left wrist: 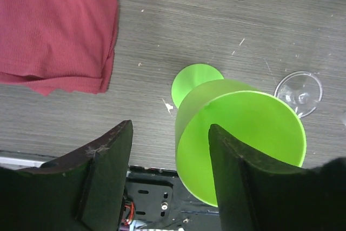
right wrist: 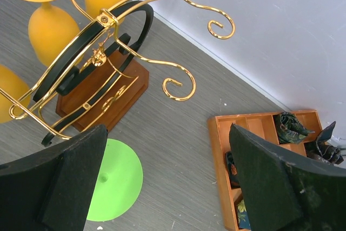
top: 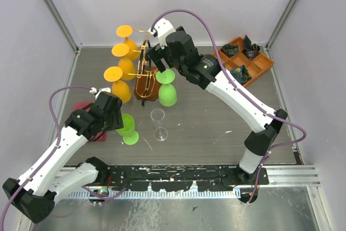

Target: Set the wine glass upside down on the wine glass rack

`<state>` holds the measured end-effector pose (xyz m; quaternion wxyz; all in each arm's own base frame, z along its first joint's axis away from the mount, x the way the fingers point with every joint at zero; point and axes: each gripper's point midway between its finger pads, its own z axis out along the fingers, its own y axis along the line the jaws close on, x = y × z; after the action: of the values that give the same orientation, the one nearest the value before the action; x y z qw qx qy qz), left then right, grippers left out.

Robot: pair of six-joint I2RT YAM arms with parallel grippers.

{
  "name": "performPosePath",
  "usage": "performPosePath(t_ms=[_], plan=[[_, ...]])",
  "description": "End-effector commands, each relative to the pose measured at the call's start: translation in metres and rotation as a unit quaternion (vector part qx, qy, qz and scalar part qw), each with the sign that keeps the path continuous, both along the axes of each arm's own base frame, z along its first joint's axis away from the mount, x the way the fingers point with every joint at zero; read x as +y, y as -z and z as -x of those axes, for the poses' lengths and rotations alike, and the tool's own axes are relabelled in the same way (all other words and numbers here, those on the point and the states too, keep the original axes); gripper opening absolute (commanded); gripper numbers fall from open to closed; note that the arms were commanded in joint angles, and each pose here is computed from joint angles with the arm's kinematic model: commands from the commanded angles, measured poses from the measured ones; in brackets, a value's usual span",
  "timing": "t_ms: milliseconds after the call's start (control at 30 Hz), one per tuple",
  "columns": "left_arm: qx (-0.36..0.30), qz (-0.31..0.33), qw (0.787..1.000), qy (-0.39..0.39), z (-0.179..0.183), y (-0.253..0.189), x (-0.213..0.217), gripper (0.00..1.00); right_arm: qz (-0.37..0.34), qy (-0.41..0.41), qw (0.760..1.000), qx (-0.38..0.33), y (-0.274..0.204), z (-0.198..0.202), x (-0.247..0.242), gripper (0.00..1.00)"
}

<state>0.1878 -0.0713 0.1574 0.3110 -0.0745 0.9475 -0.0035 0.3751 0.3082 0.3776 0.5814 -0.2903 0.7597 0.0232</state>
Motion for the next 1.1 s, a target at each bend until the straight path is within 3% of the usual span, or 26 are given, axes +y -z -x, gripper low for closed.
performPosePath(t_ms=[0, 267, 633, 767, 933, 1067], plan=[[-0.011, 0.016, 1.000, -0.013, -0.003, 0.000, -0.003, 0.56, -0.045, 0.011, 0.998, -0.034, -0.039, 0.010, -0.013, 1.00], [-0.003, 0.018, 1.000, 0.002, -0.001, 0.003, -0.006, 0.01, -0.053, 0.008, 0.998, -0.034, -0.040, 0.010, -0.011, 1.00], [-0.019, 0.053, 0.998, 0.017, 0.007, -0.046, -0.011, 0.00, -0.049, 0.011, 0.998, -0.032, -0.036, 0.009, -0.011, 1.00], [-0.059, 0.071, 0.995, 0.043, 0.008, -0.081, -0.013, 0.00, -0.045, 0.013, 0.998, -0.036, -0.038, 0.006, -0.009, 1.00], [-0.117, 0.047, 0.991, 0.054, 0.009, -0.131, 0.003, 0.00, -0.055, 0.006, 0.998, -0.040, -0.042, 0.005, -0.004, 1.00], [-0.183, 0.071, 0.977, 0.078, 0.006, -0.168, -0.001, 0.00, -0.066, 0.008, 0.997, -0.046, -0.046, 0.003, -0.002, 1.00]])
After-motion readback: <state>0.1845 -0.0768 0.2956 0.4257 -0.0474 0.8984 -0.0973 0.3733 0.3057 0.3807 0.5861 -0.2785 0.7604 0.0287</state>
